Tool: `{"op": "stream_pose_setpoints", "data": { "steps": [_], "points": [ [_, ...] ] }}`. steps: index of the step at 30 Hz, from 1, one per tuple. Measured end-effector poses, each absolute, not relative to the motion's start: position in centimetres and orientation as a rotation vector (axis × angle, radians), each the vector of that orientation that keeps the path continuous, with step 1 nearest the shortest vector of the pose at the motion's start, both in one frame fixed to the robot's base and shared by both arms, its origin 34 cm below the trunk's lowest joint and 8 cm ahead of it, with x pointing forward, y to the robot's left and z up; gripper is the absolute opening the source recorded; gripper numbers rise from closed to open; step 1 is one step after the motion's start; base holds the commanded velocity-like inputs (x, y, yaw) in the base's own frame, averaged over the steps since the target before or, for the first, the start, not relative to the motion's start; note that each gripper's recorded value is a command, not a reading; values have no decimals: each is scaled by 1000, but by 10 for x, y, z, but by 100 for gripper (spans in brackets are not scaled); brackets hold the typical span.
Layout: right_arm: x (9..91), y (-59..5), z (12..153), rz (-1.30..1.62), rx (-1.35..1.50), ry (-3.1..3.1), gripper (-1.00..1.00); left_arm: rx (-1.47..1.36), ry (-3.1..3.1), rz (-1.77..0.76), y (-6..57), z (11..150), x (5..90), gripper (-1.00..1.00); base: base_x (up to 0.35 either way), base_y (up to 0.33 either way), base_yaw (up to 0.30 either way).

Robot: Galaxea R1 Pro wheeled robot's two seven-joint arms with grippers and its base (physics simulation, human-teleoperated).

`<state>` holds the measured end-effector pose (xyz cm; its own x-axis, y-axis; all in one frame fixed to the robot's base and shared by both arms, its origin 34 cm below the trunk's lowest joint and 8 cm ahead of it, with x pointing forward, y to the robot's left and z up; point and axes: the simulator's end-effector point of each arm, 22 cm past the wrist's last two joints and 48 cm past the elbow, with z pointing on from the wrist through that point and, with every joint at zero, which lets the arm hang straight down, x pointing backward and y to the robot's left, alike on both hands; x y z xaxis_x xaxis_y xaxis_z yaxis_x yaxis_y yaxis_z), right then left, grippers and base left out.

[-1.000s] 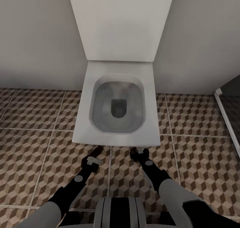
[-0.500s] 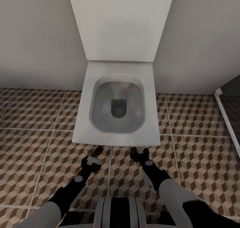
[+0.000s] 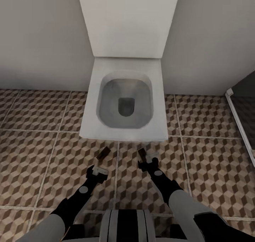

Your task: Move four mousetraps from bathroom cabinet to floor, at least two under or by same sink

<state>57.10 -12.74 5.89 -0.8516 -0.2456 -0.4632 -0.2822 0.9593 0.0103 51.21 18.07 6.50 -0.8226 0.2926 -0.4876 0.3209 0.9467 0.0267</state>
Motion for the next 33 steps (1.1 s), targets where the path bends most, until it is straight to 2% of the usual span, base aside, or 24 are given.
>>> {"op": "stream_pose_setpoints", "data": {
  "steps": [33],
  "points": [
    [571,-127,59,107,-376,2638,100,436,2597,-79,180,65,512,100,-300,0,0]
  ]
}}
